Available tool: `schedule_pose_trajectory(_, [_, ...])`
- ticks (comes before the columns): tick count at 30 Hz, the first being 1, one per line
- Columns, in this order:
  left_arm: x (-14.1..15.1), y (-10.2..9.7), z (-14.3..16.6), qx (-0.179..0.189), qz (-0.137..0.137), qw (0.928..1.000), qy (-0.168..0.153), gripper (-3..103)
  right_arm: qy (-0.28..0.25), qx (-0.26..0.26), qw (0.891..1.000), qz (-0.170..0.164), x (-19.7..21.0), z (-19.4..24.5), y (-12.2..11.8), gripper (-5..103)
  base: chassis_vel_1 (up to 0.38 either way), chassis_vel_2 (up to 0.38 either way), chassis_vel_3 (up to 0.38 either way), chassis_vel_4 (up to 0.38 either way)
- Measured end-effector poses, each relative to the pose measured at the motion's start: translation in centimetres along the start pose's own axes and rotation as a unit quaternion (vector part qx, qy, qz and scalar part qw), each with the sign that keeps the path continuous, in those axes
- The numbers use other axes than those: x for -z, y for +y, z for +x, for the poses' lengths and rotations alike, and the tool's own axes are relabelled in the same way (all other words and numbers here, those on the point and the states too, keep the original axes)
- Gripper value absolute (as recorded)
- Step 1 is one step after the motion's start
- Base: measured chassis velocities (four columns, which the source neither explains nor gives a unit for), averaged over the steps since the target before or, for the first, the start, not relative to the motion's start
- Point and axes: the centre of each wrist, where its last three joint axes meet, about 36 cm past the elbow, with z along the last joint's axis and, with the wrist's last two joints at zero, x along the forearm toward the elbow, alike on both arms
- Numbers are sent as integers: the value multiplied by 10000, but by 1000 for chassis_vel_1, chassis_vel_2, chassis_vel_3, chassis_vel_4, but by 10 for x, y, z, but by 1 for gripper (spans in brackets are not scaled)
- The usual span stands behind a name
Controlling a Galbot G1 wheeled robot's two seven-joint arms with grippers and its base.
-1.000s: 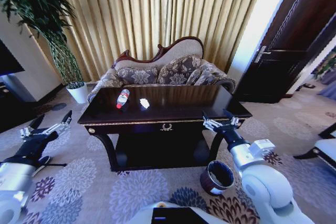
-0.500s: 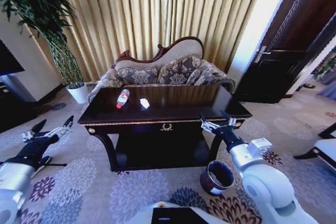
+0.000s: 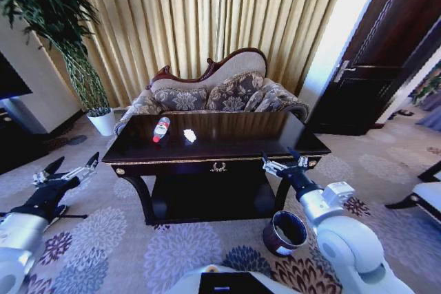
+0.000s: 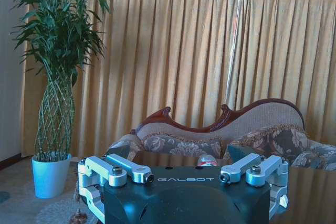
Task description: Move to the front of the table and place the trash on the table into the trash bin.
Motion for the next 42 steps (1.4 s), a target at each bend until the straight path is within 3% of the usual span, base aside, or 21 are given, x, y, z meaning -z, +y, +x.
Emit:
schedule_pose_trajectory(39, [-2, 0, 2, -34, 5, 9999, -95, 100, 250, 239, 9994, 32, -3, -1, 5, 100, -69, 67, 75, -68])
schedule_pose_trajectory(42, [-4, 0, 3, -33, 3, 9998, -175, 100, 440, 384, 9982, -111, -3, -1, 6, 100, -33, 49, 32, -40])
